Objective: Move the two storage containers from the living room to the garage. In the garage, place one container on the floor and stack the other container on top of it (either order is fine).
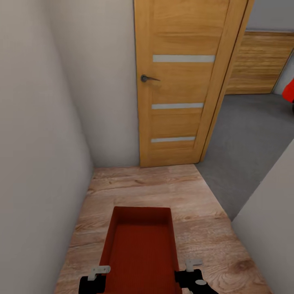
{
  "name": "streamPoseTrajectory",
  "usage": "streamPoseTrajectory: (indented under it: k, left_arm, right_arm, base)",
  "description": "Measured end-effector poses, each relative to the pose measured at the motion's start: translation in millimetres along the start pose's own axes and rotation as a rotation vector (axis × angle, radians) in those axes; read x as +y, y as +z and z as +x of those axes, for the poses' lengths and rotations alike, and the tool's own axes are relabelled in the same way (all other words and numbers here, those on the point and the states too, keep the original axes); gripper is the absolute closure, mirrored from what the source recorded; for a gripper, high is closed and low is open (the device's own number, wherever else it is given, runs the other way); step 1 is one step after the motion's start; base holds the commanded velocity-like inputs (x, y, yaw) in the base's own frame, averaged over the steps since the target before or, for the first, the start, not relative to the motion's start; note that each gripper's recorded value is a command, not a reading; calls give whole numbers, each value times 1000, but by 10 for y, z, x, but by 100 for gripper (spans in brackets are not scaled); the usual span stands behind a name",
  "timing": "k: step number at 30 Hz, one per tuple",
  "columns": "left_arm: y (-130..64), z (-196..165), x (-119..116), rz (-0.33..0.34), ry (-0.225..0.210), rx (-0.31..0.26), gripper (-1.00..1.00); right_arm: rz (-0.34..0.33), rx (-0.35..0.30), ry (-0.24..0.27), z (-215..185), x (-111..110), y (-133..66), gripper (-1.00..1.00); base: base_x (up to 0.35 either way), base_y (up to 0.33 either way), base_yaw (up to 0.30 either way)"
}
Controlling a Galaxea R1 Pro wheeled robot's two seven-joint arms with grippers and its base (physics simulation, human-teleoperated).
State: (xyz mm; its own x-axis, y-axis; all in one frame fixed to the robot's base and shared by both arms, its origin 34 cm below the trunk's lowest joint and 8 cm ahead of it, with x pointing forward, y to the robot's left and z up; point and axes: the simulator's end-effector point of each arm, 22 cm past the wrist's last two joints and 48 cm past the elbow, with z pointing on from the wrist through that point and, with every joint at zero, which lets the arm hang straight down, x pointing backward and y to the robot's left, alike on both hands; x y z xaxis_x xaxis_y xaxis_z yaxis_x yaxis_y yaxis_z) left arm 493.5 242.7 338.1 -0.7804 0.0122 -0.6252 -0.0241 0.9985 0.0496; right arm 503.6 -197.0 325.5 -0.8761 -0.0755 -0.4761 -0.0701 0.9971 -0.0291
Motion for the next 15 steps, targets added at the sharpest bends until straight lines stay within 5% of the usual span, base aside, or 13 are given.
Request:
streamPoseTrajectory:
  k: [15]
  left_arm:
    - [0,1,-1,0,0,0,100]
  right_arm:
    - [0,1,0,3,0,0,100]
  base:
    - [343,0,0]
